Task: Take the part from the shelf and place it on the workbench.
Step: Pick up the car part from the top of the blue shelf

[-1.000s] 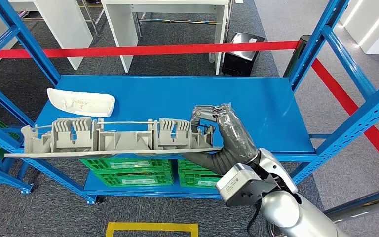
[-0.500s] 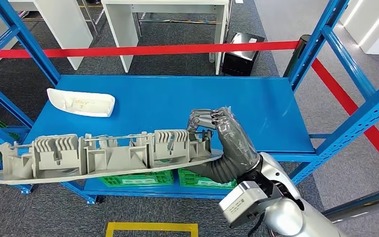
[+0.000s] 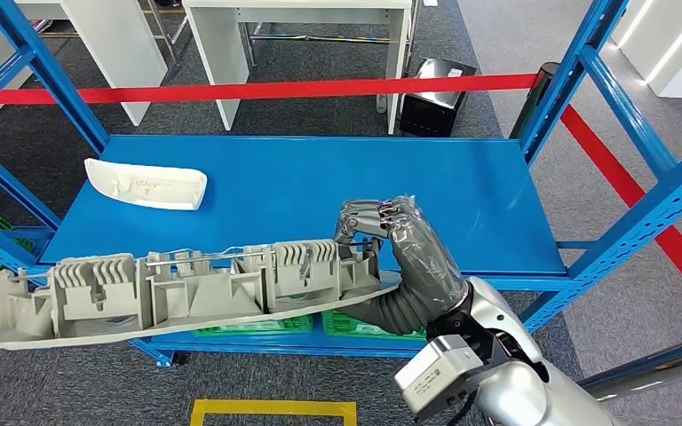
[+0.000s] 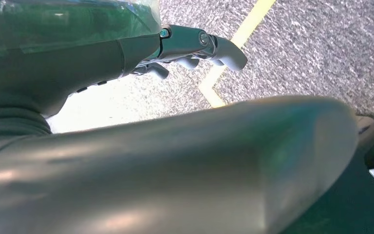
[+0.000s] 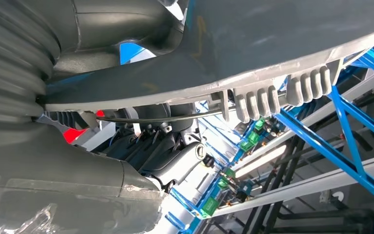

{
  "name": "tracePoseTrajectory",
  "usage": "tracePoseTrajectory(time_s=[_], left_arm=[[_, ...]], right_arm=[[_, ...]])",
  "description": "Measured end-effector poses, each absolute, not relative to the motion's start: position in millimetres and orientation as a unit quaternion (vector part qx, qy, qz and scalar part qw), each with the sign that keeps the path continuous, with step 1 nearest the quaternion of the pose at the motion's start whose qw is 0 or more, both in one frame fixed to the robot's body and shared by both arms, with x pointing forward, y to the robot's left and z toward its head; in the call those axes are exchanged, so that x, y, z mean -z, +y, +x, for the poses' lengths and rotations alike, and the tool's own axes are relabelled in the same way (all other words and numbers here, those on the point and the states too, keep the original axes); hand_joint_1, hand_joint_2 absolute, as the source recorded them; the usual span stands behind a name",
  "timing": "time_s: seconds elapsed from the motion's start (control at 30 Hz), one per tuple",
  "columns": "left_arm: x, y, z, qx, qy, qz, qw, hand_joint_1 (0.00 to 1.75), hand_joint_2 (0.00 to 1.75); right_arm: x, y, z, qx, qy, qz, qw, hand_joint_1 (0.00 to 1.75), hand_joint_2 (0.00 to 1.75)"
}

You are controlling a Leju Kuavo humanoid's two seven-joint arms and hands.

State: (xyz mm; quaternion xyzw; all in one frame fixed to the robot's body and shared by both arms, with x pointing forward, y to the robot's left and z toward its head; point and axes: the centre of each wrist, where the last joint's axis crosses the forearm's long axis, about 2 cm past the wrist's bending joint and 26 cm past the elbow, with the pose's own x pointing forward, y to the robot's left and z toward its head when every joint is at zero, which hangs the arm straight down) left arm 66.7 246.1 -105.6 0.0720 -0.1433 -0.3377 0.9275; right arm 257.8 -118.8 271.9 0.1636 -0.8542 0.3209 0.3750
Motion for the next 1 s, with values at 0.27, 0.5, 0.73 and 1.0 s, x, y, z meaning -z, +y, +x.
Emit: tracePoseTrajectory(time_s=[0.27, 0.5, 0.73, 1.0], left_arm=[[105.9, 246.2, 65.4, 0.318, -0.140, 0.059, 0.936, 0.00, 1.75], [106.0, 246.2, 64.8, 0.311, -0.144, 0.054, 0.938, 0.00, 1.75], [106.2, 246.9, 64.3, 0.298, -0.146, 0.052, 0.942, 0.00, 1.75], [106.4, 247.7, 63.2, 0.292, -0.141, 0.046, 0.945, 0.00, 1.75]], right_arm=[[-271.0, -118.7, 256.7, -0.323, -0.853, 0.164, 0.376, 1.75, 1.75], [-270.5, -118.9, 256.2, -0.321, -0.850, 0.164, 0.384, 1.75, 1.75], [-269.3, -118.9, 255.6, -0.319, -0.848, 0.165, 0.389, 1.75, 1.75], [-266.3, -120.3, 250.1, -0.316, -0.847, 0.155, 0.399, 1.75, 1.75]])
